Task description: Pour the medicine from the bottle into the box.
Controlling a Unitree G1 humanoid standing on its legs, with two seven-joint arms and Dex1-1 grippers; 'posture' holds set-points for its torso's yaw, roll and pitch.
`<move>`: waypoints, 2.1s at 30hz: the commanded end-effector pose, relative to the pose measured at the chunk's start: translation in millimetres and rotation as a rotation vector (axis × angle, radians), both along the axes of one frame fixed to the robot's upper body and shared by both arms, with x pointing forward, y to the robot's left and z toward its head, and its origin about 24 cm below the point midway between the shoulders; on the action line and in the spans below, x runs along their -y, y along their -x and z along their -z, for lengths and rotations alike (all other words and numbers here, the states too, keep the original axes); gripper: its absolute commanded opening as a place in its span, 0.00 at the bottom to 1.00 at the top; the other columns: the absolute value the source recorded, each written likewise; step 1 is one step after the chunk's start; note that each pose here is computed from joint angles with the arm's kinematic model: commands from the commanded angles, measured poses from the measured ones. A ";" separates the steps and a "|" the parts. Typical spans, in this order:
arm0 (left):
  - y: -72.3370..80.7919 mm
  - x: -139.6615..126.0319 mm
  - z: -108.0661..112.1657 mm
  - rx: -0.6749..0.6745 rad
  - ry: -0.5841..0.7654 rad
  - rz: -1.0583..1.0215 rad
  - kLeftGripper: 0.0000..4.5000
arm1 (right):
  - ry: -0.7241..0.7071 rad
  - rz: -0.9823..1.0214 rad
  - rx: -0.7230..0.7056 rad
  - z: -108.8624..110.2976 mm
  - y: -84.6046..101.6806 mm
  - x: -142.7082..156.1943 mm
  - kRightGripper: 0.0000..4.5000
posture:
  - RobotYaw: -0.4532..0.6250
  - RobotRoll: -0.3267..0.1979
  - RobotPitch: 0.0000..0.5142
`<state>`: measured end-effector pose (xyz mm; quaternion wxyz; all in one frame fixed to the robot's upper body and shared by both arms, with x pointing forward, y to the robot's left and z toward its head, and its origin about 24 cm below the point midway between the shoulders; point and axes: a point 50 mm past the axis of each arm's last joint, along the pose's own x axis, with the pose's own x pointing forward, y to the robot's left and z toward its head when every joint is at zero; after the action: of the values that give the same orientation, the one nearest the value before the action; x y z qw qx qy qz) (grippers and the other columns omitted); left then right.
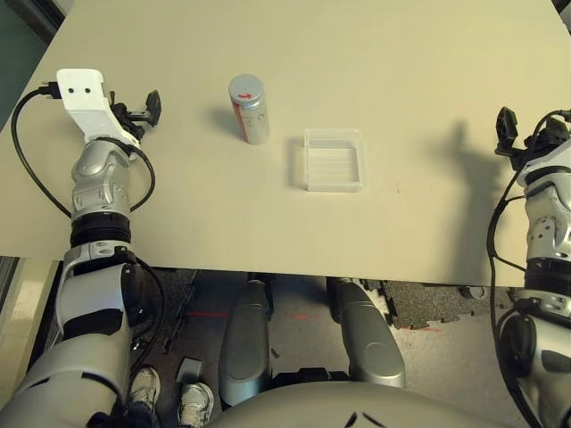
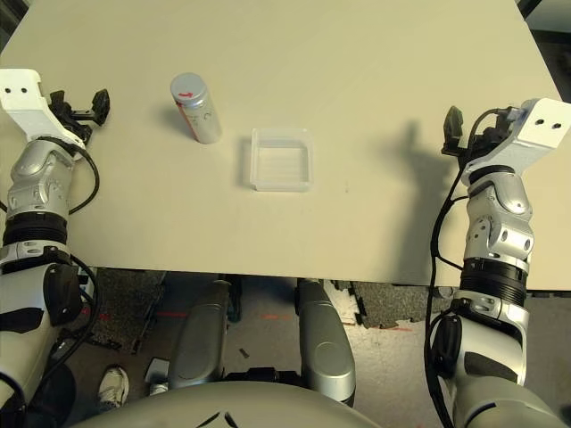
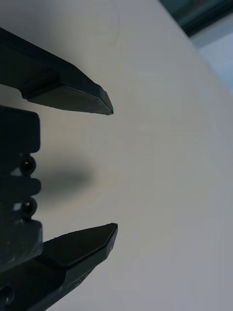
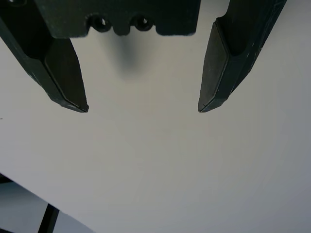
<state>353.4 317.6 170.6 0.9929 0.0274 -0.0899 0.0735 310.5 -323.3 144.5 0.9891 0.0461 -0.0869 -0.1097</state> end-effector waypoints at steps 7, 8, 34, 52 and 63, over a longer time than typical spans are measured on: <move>-10.9 8.5 1.7 -0.025 0.062 0.082 0.99 | 0.019 -0.028 -0.006 -2.1 3.9 0.5 1.00 | 0.40 0.62 0.57; -12.1 10.7 1.1 -0.028 0.056 0.110 0.99 | 0.023 -0.035 -0.004 -3.8 3.3 -0.2 1.00 | 0.40 0.62 0.57; 33.4 59.6 -19.0 -0.305 -0.038 0.871 0.99 | 0.172 -0.545 -0.143 -36.5 -1.2 -61.6 1.00 | 0.42 0.62 0.56; 8.4 102.2 -5.1 -0.288 -0.062 0.980 0.99 | 0.187 -0.687 -0.111 -60.3 6.2 -101.5 1.00 | 0.36 0.62 0.52; -3.5 116.5 8.2 -0.235 -0.091 0.979 0.99 | 0.190 -0.859 -0.136 -66.2 11.5 -131.6 1.00 | 0.34 0.62 0.48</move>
<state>355.7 203.5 168.7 0.9131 0.0253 0.0100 -0.4068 303.7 -200.8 211.9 0.9578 -0.0193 -0.0147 0.2864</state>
